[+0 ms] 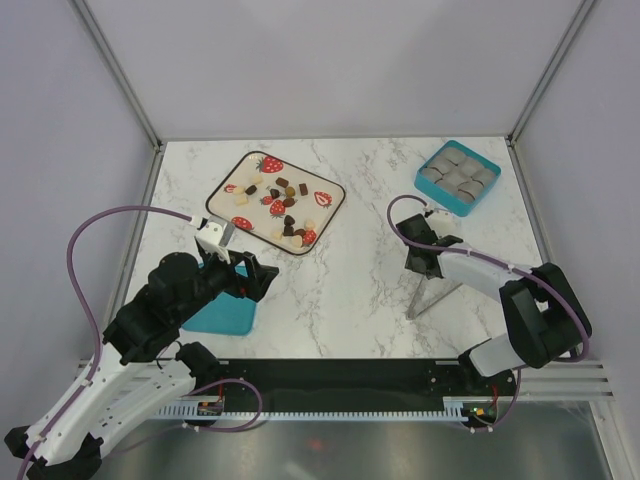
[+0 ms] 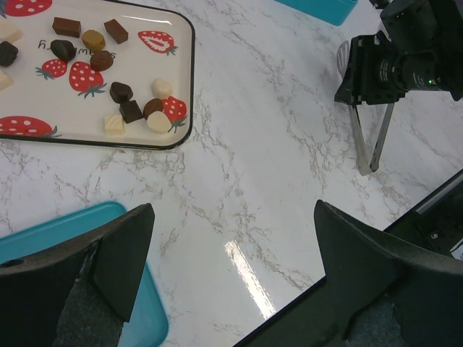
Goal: Pack the chocolate
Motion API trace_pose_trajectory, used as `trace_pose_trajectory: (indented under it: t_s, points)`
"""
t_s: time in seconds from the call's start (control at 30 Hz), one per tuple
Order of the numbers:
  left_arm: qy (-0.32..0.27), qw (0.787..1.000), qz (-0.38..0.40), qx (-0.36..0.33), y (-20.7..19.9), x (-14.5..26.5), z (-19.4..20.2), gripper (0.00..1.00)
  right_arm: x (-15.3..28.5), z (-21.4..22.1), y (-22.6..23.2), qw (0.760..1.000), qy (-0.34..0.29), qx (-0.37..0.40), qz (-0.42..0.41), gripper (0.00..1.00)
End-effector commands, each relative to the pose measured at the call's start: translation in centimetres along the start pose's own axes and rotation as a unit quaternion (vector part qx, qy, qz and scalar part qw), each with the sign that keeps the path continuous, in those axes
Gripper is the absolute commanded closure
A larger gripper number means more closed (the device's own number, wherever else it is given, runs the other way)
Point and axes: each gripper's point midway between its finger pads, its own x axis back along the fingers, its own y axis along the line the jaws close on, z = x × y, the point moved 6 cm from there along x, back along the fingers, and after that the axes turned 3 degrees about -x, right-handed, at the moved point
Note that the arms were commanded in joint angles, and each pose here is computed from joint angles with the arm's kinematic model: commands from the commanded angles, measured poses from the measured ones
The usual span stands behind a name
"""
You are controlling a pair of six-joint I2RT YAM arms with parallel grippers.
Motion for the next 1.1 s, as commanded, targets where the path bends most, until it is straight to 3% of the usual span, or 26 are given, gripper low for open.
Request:
trace_pose_trajectory:
  t_s: [0.0, 0.43, 0.77, 0.87, 0.9, 0.97, 1.0, 1.07]
  points:
    - [-0.012, 1.000, 0.000, -0.011, 0.0, 0.0, -0.5, 0.00, -0.3, -0.1, 1.4, 0.999, 0.005, 0.023, -0.049, 0.51]
    - [-0.004, 1.000, -0.005, -0.012, 0.1, -0.4, -0.3, 0.00, 2.7, 2.4, 7.2, 0.967, -0.017, 0.175, -0.182, 0.79]
    - [-0.001, 1.000, -0.006, -0.012, 0.1, -0.5, -0.2, 0.00, 4.6, 4.0, 9.3, 0.946, -0.021, 0.232, -0.227, 0.79]
    - [-0.001, 1.000, -0.006, -0.013, 0.1, -0.5, -0.3, 0.00, 5.0, 3.4, 8.7, 0.957, -0.027, 0.210, -0.197, 0.63]
    - [0.000, 1.000, -0.006, -0.013, 0.1, -0.6, -0.2, 0.00, 5.2, 3.2, 8.5, 0.960, -0.028, 0.202, -0.190, 0.47]
    - [0.001, 1.000, -0.006, -0.013, 0.1, -0.6, -0.2, 0.00, 6.2, 2.3, 8.3, 0.967, -0.029, 0.175, -0.181, 0.33]
    - [0.000, 1.000, -0.005, -0.013, 0.1, -0.6, -0.2, 0.00, 6.5, 2.1, 7.7, 0.971, -0.030, 0.170, -0.166, 0.18]
    - [0.001, 1.000, -0.004, -0.013, 0.1, -0.5, -0.2, 0.00, 7.5, 1.2, 7.5, 0.979, -0.036, 0.122, -0.162, 0.08]
